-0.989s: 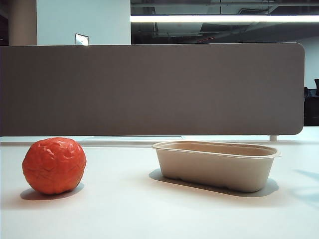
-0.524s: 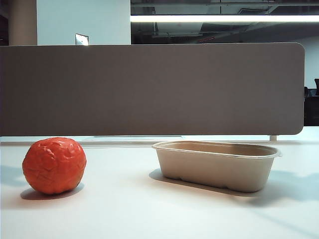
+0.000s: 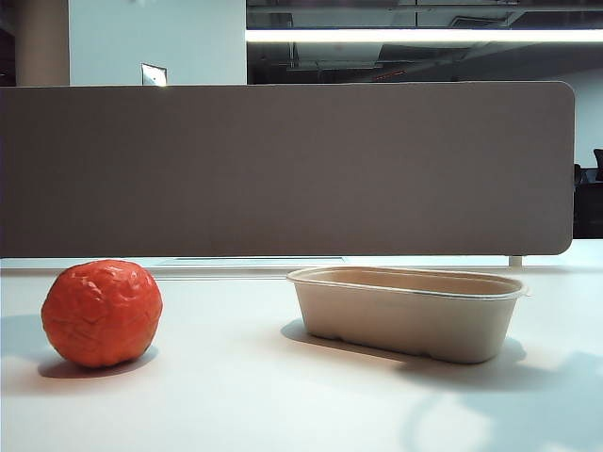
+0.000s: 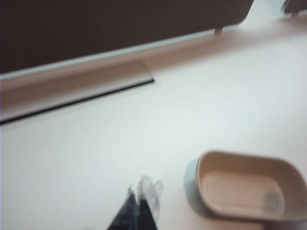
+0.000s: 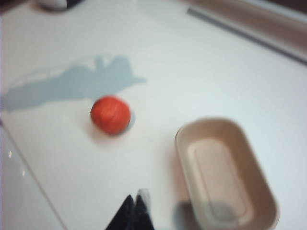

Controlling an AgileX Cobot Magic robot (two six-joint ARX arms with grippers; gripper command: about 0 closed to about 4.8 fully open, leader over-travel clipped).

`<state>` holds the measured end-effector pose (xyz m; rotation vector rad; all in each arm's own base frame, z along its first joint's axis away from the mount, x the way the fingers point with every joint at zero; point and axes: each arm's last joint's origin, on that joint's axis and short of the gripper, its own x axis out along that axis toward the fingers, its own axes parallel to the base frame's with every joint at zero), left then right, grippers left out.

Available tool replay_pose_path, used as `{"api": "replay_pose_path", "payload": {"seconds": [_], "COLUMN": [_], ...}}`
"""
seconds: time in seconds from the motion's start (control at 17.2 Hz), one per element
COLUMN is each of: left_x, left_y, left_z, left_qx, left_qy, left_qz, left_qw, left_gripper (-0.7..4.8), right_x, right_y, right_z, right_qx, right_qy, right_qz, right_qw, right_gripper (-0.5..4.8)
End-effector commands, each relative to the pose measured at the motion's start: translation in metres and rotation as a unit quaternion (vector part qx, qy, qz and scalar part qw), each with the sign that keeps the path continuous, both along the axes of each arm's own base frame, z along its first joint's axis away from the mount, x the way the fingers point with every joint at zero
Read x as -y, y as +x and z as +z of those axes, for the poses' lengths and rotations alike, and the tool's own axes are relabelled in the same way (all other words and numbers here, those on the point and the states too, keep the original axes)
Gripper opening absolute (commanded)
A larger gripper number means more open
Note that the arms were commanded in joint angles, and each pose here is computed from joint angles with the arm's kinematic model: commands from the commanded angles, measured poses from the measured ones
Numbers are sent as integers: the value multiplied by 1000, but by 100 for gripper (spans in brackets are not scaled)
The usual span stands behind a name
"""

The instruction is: Pick up the orange and place it into the paper lunchbox.

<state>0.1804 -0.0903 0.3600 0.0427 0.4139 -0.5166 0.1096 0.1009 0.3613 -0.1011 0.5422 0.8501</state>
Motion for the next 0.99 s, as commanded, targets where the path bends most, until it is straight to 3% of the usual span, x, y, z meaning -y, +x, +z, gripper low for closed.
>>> {"api": "replay_pose_path", "payload": {"seconds": [0.06,0.17,0.23,0.29,0.41,0.47,0.81,0.99], "left_x": [-1,-1,-3,-2,4,14,22,23], "left_y": [-5,-9,-13,-12,-4,17,33,36], "left_z": [-2,-9,-21,-26,-36,-61,-95,-108], "left_qx": [-20,-58,-94,-108,-139,-199,-260,-270], "left_qy": [29,38,91,101,110,133,154,157], "left_qz": [-20,-55,-89,-97,-127,-134,-135,-136], "left_qw": [999,996,987,984,976,962,944,940], "left_gripper": [-5,-6,269,479,479,479,479,479], "right_x": [0,1,4,5,7,7,7,7], "right_y": [-10,-11,-14,-15,-17,-17,-17,-17], "right_z": [-7,-8,-7,-7,-6,-6,-6,-6], "right_qx": [-13,-6,-4,-3,-1,-3,-3,-3], "right_qy": [-61,-79,-77,-76,-73,-76,-76,-76], "right_qz": [-20,-37,-38,-38,-38,-37,-38,-38], "right_qw": [998,996,996,996,997,996,996,996], "right_gripper": [-6,-6,-6,-6,-6,-6,-6,-6]}}
